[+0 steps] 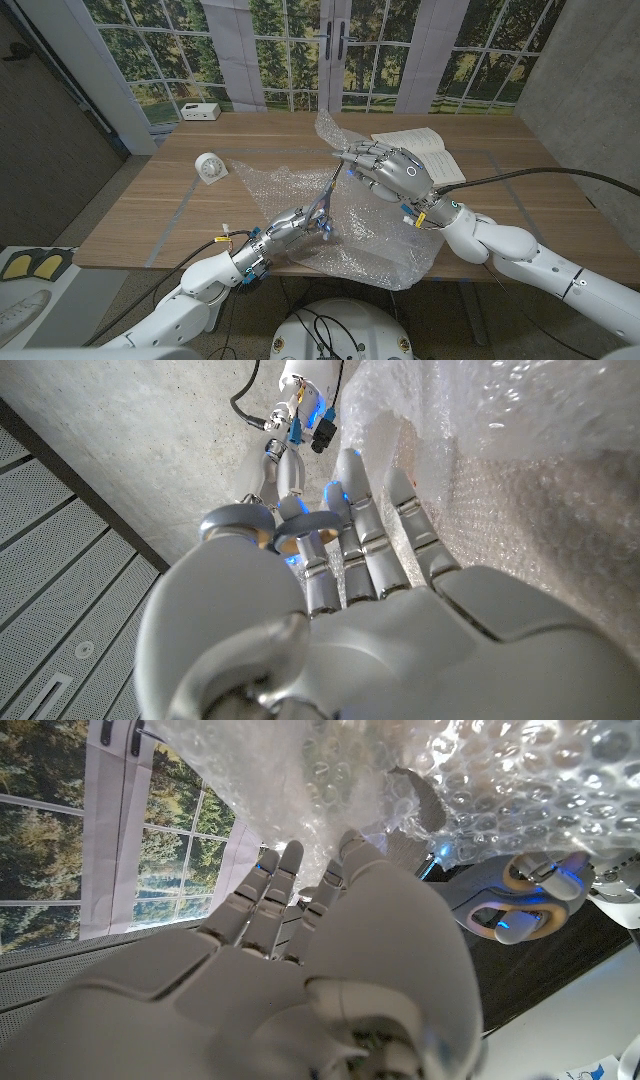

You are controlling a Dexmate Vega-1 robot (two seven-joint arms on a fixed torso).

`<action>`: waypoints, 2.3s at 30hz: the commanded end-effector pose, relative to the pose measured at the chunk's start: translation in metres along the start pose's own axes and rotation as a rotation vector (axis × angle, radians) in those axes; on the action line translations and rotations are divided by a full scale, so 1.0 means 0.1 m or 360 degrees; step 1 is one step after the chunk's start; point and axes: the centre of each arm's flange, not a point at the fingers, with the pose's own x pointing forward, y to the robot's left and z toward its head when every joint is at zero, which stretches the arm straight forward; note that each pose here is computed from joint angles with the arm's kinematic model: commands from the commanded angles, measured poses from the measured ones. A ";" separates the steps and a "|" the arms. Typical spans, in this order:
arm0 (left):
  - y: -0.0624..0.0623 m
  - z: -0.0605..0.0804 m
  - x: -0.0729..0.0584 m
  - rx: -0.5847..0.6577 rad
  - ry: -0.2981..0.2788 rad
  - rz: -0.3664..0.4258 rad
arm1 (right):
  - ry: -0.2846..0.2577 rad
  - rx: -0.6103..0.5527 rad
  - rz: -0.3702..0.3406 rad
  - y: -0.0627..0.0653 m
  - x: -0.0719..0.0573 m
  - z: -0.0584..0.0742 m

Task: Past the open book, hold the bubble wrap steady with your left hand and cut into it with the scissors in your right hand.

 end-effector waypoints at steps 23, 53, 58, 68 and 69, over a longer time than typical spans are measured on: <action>0.09 0.08 -0.04 0.0022 -0.0137 0.0097 | 0.0128 0.0004 0.0095 0.19 -0.04 -0.22; 0.01 -0.02 -0.14 0.0092 -0.0091 0.0137 | 0.0153 -0.0018 0.0063 0.09 -0.05 -0.21; 0.00 -0.02 -0.16 0.0095 -0.0085 0.0138 | 0.0149 -0.0015 0.0052 0.07 -0.05 -0.19; -0.02 0.00 -0.16 0.0098 -0.0090 0.0123 | 0.0154 -0.0019 0.0043 0.04 -0.05 -0.15; -0.02 0.00 -0.17 0.0097 -0.0088 0.0122 | 0.0155 -0.0018 0.0042 0.04 -0.05 -0.15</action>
